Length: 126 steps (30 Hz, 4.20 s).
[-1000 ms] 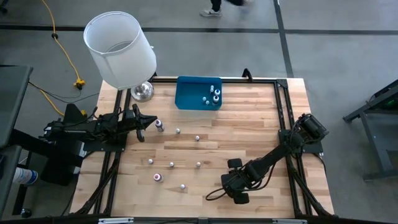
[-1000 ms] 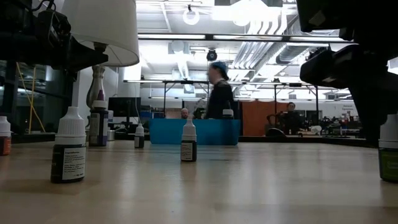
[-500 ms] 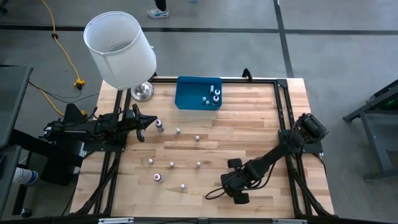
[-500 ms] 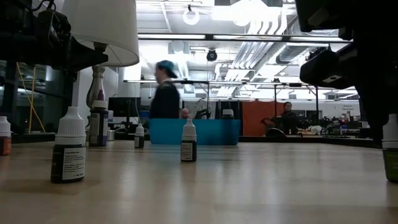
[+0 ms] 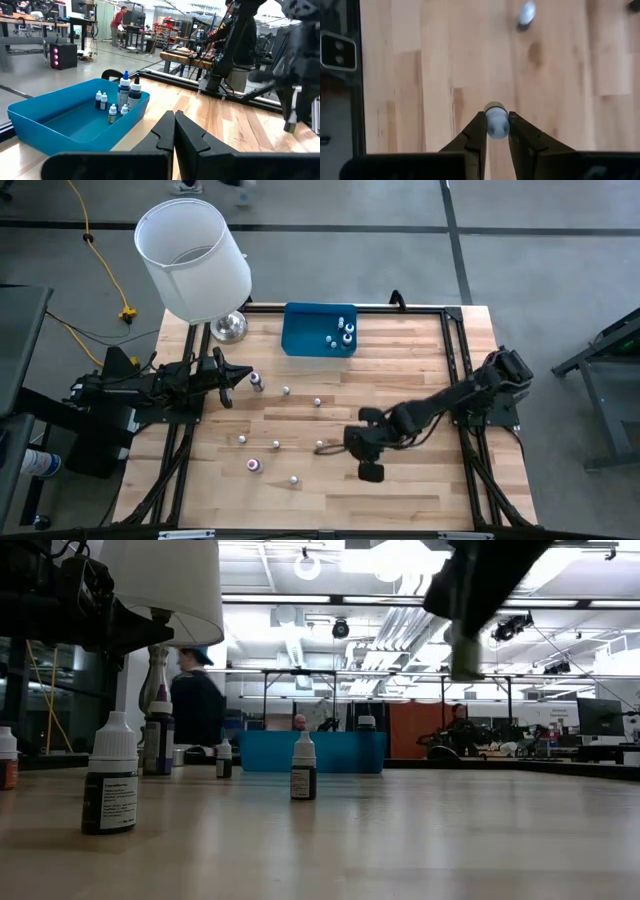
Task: Pick & Place food coloring
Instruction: Put the small green food coloring bottle into the blue bin
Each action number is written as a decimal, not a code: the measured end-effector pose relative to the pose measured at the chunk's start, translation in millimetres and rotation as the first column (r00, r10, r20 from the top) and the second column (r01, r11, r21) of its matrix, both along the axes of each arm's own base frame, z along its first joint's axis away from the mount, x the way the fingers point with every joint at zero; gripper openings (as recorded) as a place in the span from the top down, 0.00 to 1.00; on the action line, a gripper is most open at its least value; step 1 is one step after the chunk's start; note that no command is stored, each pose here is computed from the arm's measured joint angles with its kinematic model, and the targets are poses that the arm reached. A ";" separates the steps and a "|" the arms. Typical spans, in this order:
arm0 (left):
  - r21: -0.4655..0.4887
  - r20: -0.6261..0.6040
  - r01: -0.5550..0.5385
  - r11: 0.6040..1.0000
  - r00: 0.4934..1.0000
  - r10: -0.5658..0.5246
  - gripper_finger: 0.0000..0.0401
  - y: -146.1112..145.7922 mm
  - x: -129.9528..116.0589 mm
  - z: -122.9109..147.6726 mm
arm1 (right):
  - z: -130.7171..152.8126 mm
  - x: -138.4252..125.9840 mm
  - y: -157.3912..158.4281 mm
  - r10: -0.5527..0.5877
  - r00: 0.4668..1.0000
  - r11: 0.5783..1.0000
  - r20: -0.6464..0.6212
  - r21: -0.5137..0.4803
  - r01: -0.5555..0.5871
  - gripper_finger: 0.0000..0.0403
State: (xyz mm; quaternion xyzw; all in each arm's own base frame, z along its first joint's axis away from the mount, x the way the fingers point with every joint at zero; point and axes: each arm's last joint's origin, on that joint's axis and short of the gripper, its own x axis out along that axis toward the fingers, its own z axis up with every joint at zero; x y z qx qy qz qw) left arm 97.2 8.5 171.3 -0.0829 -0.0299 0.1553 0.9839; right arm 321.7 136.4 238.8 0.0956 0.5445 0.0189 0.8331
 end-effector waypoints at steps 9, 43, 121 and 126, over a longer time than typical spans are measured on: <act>0.000 0.000 0.000 1.000 1.000 0.000 1.00 0.0 0.0 0.0 | 70.1 17.7 -56.2 -0.036 0.997 0.995 0.063 -0.095 0.042 0.87; 0.000 0.000 0.000 1.000 1.000 0.000 1.00 0.0 0.0 0.0 | 58.6 121.3 -352.2 -0.695 0.679 0.702 0.237 0.019 0.712 0.86; 0.000 0.000 -0.001 1.000 1.000 0.001 1.00 0.0 0.0 0.0 | -55.6 78.7 -419.0 -0.818 0.563 0.569 -0.121 -0.020 0.822 0.77; 0.000 0.000 -0.001 1.000 1.000 0.001 1.00 0.0 0.0 0.1 | -55.5 78.7 -419.0 -0.818 0.562 0.568 -0.121 -0.020 0.823 0.74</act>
